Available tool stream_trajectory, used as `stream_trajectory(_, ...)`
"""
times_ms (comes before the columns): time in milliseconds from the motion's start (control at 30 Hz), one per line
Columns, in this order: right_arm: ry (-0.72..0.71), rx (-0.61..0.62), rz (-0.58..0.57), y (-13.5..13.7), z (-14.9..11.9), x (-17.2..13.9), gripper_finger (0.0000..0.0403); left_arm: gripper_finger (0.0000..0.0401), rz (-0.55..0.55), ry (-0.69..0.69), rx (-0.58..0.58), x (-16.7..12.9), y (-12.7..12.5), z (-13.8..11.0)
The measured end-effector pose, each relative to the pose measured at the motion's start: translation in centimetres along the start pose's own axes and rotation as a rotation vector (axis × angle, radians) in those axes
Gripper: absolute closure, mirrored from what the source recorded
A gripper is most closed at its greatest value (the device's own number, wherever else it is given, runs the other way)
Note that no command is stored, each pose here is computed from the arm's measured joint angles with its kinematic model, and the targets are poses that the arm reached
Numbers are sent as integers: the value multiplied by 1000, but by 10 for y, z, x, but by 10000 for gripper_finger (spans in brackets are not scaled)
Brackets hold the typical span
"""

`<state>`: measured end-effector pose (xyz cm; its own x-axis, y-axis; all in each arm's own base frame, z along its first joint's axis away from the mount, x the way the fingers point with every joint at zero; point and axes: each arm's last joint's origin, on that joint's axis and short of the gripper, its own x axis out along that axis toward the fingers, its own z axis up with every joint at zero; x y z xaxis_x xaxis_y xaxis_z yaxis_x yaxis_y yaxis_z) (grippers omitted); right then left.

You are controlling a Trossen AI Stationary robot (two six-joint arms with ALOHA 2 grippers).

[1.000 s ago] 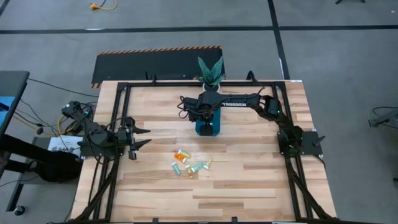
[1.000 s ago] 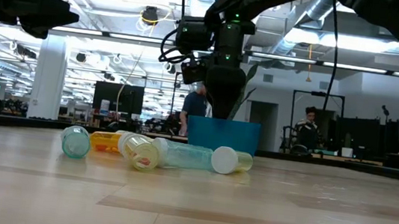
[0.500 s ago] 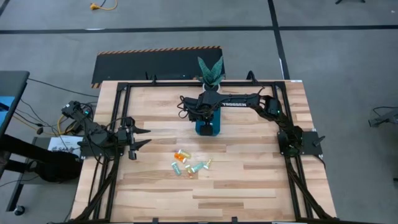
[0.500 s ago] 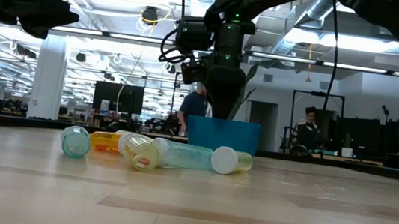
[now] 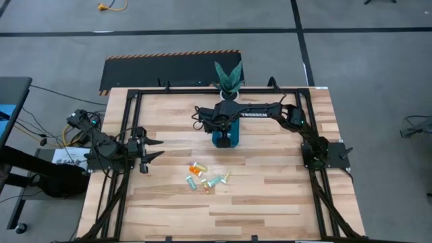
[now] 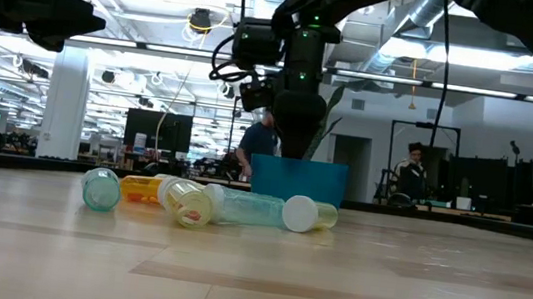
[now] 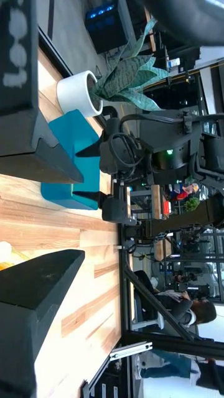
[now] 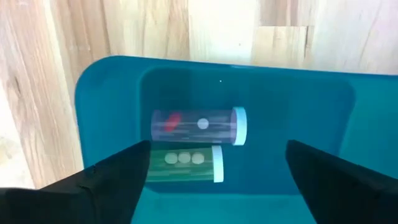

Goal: Pick and place pill bottles into a basket
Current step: Put the right yellow pill bottle into the bin

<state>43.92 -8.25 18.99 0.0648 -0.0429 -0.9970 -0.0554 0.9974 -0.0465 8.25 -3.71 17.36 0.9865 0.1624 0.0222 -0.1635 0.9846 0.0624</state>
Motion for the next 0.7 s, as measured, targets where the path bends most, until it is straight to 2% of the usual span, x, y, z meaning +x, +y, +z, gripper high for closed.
stream_trajectory(200,-2,-1,2,0,0,0,4,226,0,0,0,0,0,0)
stream_trajectory(533,2,-3,3,0,0,0,14,226,0,0,0,0,0,0)
stream_trajectory(700,34,15,9,0,-3,-13,14,226,0,0,0,0,0,0)
